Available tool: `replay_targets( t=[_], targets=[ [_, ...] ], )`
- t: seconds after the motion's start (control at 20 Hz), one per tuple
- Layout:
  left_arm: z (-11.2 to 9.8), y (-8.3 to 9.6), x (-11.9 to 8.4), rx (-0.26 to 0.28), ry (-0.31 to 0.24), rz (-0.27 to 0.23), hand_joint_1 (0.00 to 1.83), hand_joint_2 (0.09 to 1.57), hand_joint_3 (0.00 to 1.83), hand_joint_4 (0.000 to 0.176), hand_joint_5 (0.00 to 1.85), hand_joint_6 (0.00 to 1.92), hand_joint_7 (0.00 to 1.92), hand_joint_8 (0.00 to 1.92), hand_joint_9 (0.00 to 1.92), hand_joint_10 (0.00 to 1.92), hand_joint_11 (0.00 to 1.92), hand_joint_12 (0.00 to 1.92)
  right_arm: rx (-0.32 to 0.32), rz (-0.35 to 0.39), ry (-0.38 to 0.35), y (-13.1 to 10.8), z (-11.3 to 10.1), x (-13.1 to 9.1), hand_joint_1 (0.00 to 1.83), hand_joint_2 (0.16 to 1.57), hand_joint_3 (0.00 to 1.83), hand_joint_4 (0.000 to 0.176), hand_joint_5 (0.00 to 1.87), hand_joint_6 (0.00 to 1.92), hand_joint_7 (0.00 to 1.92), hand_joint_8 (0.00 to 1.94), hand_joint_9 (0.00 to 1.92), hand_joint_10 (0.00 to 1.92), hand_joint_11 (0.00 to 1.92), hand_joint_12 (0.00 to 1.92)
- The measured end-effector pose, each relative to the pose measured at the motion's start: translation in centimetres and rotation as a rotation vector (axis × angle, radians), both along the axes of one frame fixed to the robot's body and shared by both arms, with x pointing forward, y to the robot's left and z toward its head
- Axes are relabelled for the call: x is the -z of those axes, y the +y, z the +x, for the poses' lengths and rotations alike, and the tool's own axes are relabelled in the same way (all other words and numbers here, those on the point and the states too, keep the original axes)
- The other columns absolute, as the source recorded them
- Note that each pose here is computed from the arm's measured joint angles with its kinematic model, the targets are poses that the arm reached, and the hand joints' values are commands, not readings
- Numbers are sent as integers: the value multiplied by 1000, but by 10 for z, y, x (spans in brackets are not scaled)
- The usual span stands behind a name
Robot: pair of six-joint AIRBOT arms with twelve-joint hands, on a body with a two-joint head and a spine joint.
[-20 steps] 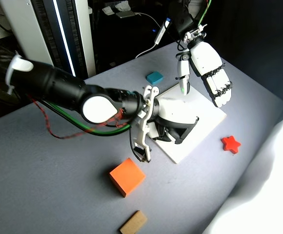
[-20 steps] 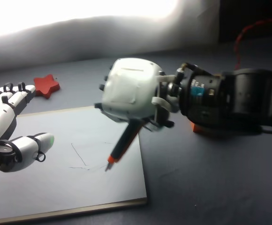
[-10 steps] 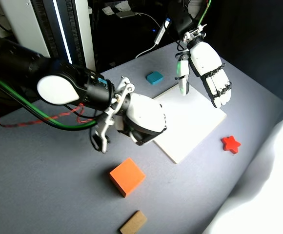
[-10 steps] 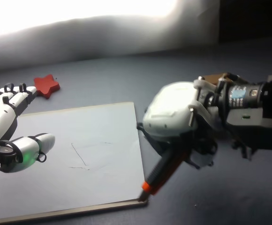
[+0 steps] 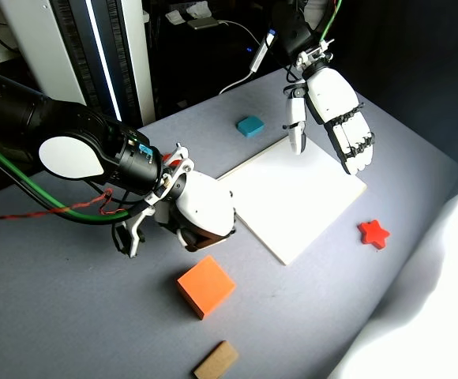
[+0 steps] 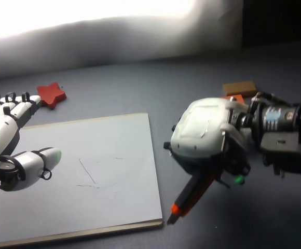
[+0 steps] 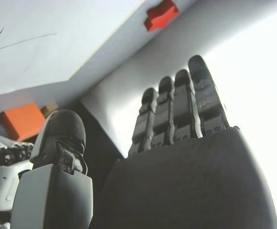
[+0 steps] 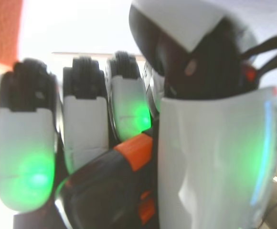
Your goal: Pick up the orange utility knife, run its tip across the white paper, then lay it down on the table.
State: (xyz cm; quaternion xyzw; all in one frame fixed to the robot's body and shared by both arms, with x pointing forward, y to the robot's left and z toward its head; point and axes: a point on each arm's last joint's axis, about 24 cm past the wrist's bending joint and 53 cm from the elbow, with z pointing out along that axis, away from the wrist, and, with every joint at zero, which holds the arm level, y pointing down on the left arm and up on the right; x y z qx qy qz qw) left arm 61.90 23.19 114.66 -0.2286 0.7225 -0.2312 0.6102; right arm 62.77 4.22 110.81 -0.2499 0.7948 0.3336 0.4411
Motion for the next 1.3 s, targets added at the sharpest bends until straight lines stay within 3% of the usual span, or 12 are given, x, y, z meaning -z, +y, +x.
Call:
replay_targets(
  t=[0.05, 0.1, 0.25, 0.5, 0.55, 0.65, 0.8, 0.85, 0.9, 0.95, 1.2, 1.3],
  targets=[
    [0, 0, 0, -1, 0, 0, 249, 1337, 0, 15, 26, 1, 49, 2, 26, 1, 0, 267, -6, 0, -3, 0, -1, 2, 1427, 973, 1010, 176, 1476, 1921, 1682, 1941, 1845, 1921, 1852, 1921],
    [0, 0, 0, -1, 1, -1, 236, 1337, 0, 18, 23, 0, 52, 2, 28, 2, 0, 273, -16, -16, -12, 0, -4, 7, 1092, 770, 1294, 0, 969, 1921, 1581, 1941, 1744, 1921, 1746, 1921],
    [0, 0, 0, -1, 0, 0, 211, 1345, 3, 18, 10, 0, 33, 0, 20, 1, 0, 261, -21, -6, -36, 0, -1, 2, 1196, 615, 1468, 0, 866, 1792, 1042, 1941, 1368, 1921, 1466, 1921],
    [0, 1, 0, -2, 0, 0, 239, 1338, 1, 16, 20, 1, 48, 1, 29, 6, 0, 268, -40, -8, -69, 2, -2, 0, 1003, 1129, 655, 14, 472, 1876, 554, 1941, 497, 1921, 603, 1921],
    [0, 1, 0, -2, 0, 0, 238, 1337, 0, 15, 17, 0, 47, 1, 30, 6, 0, 270, -42, -9, -74, 2, -2, -1, 952, 1323, 310, 21, 388, 1912, 471, 1876, 327, 1921, 402, 1921],
    [0, 1, 1, -2, 2, 2, 234, 1333, 0, 16, 25, 2, 44, 1, 34, 5, 0, 324, -40, -12, -80, -1, -1, -3, 877, 1125, 377, 0, 26, 1525, 117, 1518, 66, 1839, 20, 1921],
    [0, 1, 1, -1, 2, 3, 234, 1338, 1, 12, 35, 3, 58, 2, 43, 5, 0, 315, -32, -3, -96, -5, 2, -12, 625, 965, 469, 0, 0, 657, 2, 725, 0, 936, 0, 1602],
    [0, 1, 1, -2, 2, 2, 244, 1335, 0, 11, 42, 5, 54, 0, 41, 4, 0, 304, -34, -1, -97, -5, 0, -14, 562, 965, 398, 0, 0, 392, 0, 455, 0, 544, 0, 1079],
    [0, 1, 1, -2, 3, 2, 244, 1333, 0, 14, 46, 5, 58, 1, 42, 4, 0, 321, -37, 1, -95, -6, -3, -15, 517, 980, 321, 0, 0, 215, 21, 271, 0, 350, 0, 434],
    [0, 1, 1, -2, 3, 3, 247, 1329, 0, 15, 43, 2, 56, 0, 43, 3, 0, 344, -38, 1, -88, -7, -6, -15, 489, 1000, 265, 0, 0, 190, 31, 210, 0, 261, 0, 86],
    [0, 1, 1, -2, 3, 3, 231, 1331, 1, 14, 57, 7, 86, 4, 54, 4, 0, 355, -9, 14, -72, -25, -13, -28, 22, 1104, 95, 0, 1, 0, 55, 70, 0, 137, 0, 0],
    [0, 1, 1, -2, 3, 3, 248, 1320, 0, 2, 193, 39, 238, 27, 201, 46, 0, 814, 18, 21, -34, -35, -17, -30, 0, 1140, 26, 0, 95, 220, 216, 144, 0, 543, 0, 301]
  ],
)
